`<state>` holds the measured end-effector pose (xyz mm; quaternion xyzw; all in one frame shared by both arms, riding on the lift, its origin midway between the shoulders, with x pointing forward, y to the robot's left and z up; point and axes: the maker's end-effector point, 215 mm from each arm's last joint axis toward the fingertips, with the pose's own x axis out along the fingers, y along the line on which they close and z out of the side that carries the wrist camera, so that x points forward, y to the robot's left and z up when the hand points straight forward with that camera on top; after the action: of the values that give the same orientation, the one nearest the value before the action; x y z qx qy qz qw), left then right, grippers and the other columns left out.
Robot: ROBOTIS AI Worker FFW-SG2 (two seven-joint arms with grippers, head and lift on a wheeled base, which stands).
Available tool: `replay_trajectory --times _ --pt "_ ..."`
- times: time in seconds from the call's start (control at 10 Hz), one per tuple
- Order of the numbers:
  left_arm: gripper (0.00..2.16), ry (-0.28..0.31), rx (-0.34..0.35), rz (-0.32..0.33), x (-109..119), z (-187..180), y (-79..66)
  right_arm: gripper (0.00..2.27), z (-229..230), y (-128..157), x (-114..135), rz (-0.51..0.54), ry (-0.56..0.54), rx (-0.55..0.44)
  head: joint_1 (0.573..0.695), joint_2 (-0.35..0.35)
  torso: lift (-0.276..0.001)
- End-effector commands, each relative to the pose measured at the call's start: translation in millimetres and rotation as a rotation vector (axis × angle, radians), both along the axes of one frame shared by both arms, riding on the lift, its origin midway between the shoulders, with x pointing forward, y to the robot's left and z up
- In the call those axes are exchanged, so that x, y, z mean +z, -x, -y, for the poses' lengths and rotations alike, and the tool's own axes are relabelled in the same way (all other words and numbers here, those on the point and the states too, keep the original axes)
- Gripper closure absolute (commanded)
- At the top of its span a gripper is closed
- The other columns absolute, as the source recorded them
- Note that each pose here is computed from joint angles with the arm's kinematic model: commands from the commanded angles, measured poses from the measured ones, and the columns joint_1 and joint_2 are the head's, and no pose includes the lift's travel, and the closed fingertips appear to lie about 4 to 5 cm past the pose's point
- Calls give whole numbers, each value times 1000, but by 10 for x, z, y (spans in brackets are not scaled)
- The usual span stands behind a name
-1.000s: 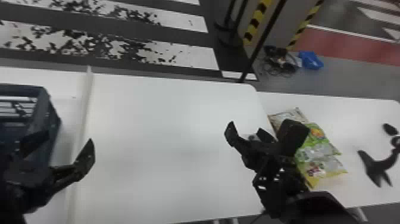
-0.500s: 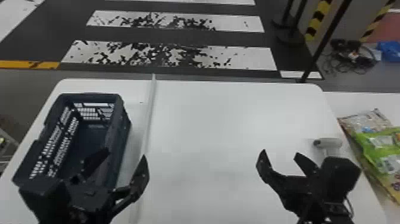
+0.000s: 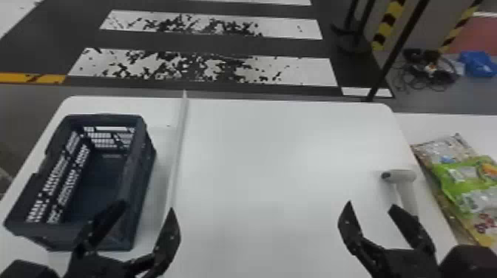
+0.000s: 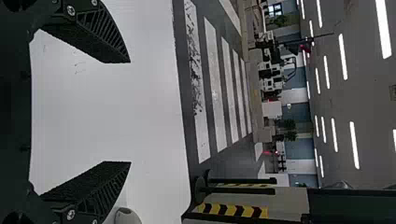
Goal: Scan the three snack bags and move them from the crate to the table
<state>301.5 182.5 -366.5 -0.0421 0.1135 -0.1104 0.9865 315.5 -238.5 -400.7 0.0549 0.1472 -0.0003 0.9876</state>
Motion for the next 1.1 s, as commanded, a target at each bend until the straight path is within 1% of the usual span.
replay_trajectory --times 0.0,0.2,0.6,1.0 --pt "66 -5 7 -11 -46 14 22 120 83 40 -3 -6 0 1 695 -99 -62" --pt "66 -8 12 -12 -48 -1 19 120 80 30 37 2 -8 1 695 -124 -62" --pt "66 -13 17 -16 -63 -37 17 120 89 13 141 33 -16 -4 695 -122 -62" --pt "66 -13 19 -14 -63 -42 16 120 72 31 176 40 -17 2 695 -116 -62"
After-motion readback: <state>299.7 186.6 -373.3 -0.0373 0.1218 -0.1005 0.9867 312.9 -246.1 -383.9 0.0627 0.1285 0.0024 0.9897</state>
